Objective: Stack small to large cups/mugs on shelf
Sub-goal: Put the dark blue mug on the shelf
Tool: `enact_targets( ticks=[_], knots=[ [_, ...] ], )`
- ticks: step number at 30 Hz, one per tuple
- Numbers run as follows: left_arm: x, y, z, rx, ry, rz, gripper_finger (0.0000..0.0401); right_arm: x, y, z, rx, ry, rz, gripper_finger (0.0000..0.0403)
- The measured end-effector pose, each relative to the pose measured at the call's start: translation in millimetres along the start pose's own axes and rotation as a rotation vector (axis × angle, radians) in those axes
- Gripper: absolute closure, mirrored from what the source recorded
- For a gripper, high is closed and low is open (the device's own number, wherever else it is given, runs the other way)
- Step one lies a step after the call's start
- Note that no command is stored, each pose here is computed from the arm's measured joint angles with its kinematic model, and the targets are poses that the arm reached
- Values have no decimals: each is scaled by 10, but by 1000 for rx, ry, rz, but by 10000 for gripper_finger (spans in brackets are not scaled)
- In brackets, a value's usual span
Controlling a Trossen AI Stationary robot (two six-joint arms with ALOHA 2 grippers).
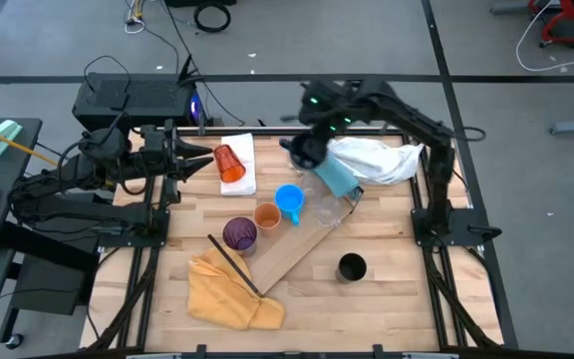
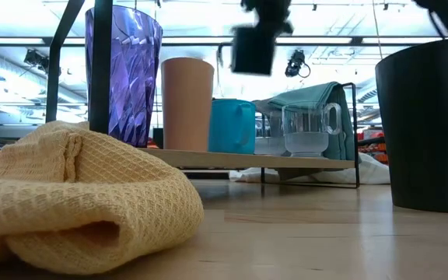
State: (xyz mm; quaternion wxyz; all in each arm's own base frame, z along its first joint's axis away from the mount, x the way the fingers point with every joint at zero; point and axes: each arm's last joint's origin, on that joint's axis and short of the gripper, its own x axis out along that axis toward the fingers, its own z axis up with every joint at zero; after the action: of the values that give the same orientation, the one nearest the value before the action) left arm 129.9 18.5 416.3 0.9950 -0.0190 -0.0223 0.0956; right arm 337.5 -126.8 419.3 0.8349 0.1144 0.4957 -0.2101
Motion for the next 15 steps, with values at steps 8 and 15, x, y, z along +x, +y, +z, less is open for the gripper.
enact_targets(
  ticks=[8, 15],
  knots=[
    [-1, 0, 1, 2, -1, -1, 300, -721, 652, -414, -269, -73, 227, 385],
    [0, 0, 0, 0, 0, -1, 298, -700, 1352, -687, -489, 5, 330, 385]
  ],
)
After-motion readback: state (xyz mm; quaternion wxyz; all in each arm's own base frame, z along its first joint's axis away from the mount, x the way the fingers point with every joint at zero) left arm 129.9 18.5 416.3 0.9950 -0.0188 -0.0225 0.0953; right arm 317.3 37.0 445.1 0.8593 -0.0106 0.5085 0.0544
